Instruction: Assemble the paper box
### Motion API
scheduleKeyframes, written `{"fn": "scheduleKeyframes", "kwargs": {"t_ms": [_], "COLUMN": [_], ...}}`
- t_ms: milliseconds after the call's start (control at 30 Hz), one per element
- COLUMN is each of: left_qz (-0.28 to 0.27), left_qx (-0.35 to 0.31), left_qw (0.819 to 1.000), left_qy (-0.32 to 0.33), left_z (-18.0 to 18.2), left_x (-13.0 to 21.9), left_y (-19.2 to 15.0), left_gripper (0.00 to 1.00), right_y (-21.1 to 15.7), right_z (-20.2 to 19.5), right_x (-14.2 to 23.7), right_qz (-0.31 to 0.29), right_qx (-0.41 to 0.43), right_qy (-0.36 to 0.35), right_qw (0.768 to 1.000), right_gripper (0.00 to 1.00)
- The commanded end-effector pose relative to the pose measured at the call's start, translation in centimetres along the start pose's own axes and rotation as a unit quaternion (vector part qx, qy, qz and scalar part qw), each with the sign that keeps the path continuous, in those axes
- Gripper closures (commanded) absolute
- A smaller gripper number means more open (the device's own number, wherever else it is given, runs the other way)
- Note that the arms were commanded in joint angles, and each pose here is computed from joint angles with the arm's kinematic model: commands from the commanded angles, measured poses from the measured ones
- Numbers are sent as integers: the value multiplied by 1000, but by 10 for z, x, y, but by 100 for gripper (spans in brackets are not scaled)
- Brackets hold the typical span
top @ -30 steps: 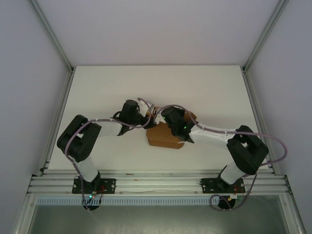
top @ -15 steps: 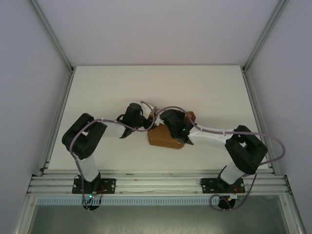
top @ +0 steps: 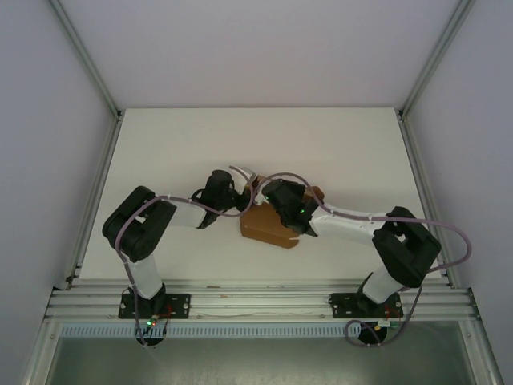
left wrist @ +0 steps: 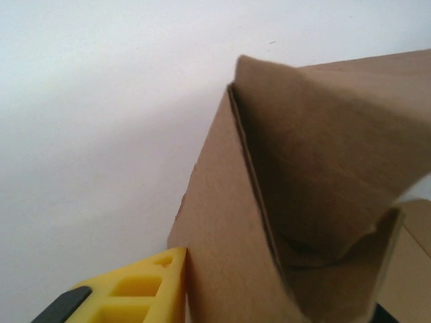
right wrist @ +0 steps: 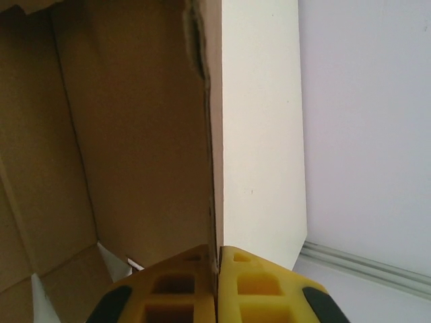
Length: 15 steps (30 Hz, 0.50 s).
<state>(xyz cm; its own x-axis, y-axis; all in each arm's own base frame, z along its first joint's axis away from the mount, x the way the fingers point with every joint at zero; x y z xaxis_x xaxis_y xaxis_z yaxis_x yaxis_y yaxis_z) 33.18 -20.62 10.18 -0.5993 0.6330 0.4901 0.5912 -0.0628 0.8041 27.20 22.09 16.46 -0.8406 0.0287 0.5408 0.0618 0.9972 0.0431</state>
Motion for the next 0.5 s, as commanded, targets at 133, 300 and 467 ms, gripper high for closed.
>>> {"fn": "scheduleKeyframes", "kwargs": {"t_ms": [133,300,467], "left_qz": [-28,-30,-30], "left_qx": [-12,-17,-24], "left_qw": [1000,999,999], "left_qy": [7,3,-5], "left_z": [1,-1,-3], "left_x": [-3,-3,-4], "left_y": [6,5,2], "left_gripper": [75,78,80], "right_y": [9,4,-10], "right_z": [-5,-15,-26], "right_x": [17,27,31], "right_qz": [-48,-75,-98], "right_qx": [-36,-86,-150], "right_qy": [45,64,90], "right_qw": [997,991,980], "right_gripper": [79,60,52]}}
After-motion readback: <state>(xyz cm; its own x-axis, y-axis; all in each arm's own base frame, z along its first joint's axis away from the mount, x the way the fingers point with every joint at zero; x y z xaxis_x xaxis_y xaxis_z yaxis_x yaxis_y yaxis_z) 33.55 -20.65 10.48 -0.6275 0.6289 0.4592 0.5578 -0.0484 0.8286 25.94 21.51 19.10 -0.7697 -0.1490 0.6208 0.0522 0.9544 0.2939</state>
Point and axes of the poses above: each hand's point on the last joint's axis, 136 mm out from that joint toward the fingers, its own x axis back along the fingers, its own z axis along the line the jaws close on, y = z × x, the point moved 8 cm from there along x, back along the fingers, and after that the axes turned 8 degrees about x, right-handed, at the moved point
